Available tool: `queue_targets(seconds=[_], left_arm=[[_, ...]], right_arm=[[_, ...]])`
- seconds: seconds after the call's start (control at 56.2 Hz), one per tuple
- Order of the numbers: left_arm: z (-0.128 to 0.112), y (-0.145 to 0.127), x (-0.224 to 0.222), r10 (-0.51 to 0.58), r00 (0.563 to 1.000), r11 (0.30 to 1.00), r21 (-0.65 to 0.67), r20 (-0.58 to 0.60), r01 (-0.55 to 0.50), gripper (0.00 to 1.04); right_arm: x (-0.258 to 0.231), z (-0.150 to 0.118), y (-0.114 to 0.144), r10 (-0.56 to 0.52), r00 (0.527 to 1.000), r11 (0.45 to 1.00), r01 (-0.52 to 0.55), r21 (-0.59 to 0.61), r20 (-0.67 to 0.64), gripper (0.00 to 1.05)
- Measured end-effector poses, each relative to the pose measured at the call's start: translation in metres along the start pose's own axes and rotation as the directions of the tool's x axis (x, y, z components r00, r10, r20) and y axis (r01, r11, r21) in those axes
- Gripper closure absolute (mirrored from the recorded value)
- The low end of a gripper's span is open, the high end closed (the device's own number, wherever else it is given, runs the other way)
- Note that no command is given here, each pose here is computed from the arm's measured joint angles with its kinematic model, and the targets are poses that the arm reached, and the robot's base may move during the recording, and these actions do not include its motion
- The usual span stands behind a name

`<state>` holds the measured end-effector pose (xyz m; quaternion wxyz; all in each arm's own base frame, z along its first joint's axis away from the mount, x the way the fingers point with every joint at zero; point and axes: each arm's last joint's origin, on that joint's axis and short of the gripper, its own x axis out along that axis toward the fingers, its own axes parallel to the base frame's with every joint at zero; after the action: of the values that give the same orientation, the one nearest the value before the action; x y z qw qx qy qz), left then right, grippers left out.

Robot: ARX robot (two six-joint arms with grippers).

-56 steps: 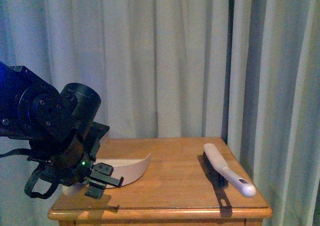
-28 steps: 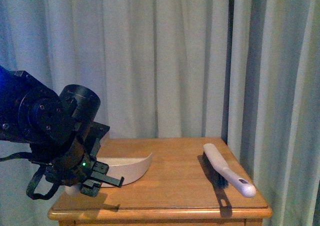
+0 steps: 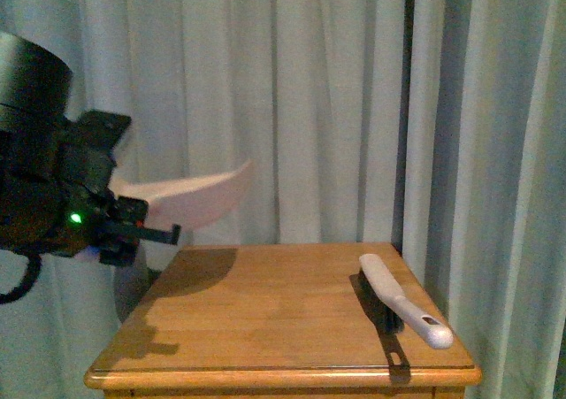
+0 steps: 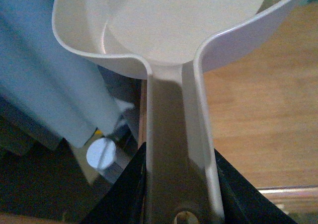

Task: Clean up trash

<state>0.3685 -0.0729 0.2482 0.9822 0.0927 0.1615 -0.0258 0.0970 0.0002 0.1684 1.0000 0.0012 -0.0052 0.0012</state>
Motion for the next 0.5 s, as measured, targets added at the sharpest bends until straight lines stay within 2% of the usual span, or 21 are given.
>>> queue_targets(seconds=[0.107,0.285,0.498], left_arm=[[0.007,0.01,-0.036,0.028,0.991,1.0,-0.016,0.131,-0.026,0.76],[0.004,0.021,-0.106,0.034,0.942,0.999,-0.037,0.333,-0.023,0.76],[-0.029,0.021,-0.178,-0.011,0.903,0.999,-0.032,0.431,0.027,0.76]], right_arm=[[0.0,0.0,0.0,0.0,1.0,1.0,0.0,0.0,0.0,0.07],[0.0,0.0,0.0,0.0,1.0,1.0,0.0,0.0,0.0,0.07],[0.0,0.0,0.0,0.0,1.0,1.0,0.0,0.0,0.0,0.07]])
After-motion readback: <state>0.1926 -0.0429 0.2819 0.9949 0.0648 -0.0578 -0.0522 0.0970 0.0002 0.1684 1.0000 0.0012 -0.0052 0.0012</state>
